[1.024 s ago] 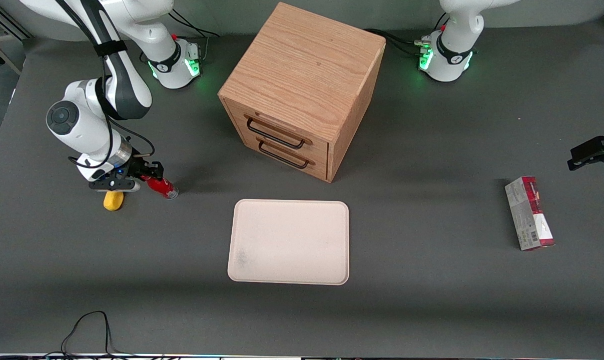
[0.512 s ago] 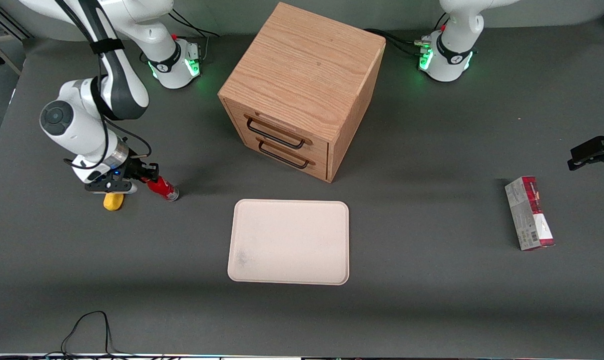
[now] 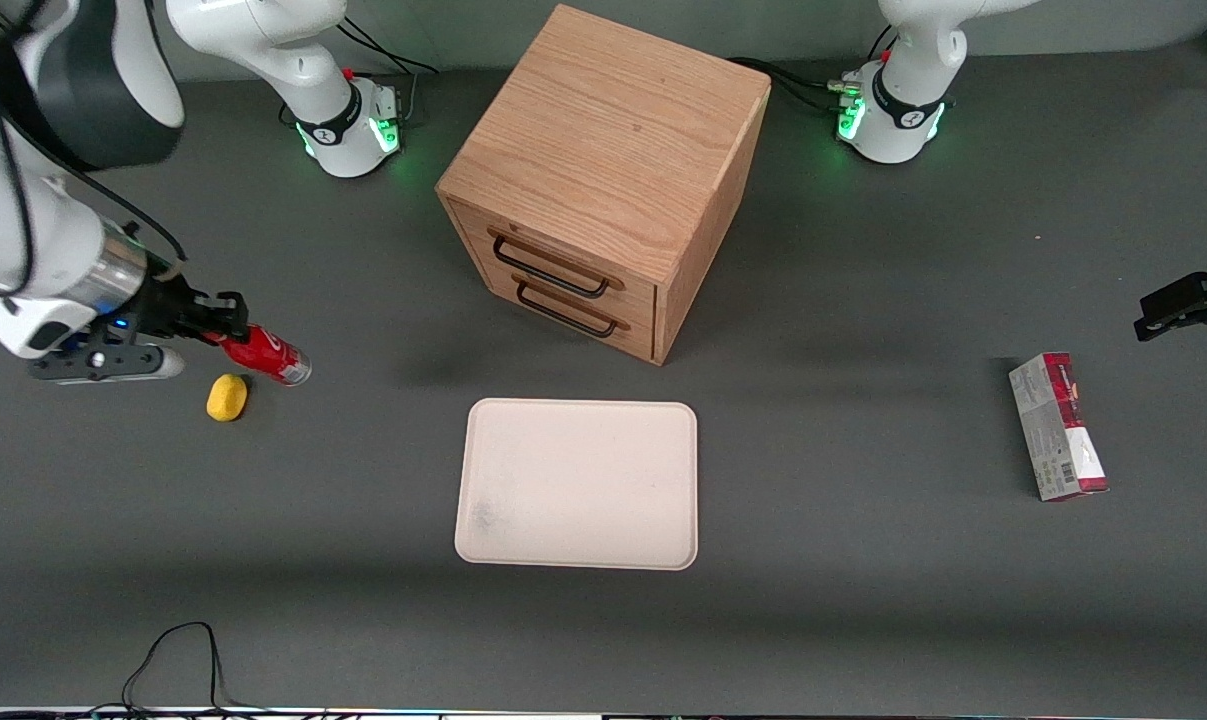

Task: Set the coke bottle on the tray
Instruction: 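Lift the bottle and carry it toward the cream tray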

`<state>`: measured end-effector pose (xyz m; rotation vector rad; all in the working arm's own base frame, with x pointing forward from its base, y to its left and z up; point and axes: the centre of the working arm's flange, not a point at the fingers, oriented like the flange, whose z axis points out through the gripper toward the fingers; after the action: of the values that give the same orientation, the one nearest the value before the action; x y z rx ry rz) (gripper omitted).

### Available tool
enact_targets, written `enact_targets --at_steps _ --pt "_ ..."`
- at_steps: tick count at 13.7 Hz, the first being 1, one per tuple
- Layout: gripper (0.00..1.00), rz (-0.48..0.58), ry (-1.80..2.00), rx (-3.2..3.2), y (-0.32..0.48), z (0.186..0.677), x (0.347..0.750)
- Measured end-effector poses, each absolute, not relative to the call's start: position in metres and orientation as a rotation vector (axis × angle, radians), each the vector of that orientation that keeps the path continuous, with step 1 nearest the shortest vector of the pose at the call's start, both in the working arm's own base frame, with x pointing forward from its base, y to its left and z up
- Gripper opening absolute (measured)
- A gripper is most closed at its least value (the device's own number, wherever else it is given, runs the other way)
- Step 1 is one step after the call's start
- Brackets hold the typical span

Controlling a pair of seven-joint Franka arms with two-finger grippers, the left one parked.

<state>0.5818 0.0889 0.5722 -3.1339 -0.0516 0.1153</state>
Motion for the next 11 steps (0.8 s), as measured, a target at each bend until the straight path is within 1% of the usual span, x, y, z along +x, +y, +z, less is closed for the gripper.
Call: enact_targets --at_steps 2,3,5,8,11 --pt "0.34 0.114 -0.104 -3.136 0.113 0.599 0.603" --pt "0.34 0.096 -0.147 -3.13 0.131 0.604 0.616" --pt "0.34 0.071 -0.235 -3.102 0.174 0.592 0.638" --pt "0.34 0.027 -0.36 -3.039 0.24 0.538 0.667" --pt "0.34 -0.075 -0.442 -3.072 0.289 0.464 0.69"
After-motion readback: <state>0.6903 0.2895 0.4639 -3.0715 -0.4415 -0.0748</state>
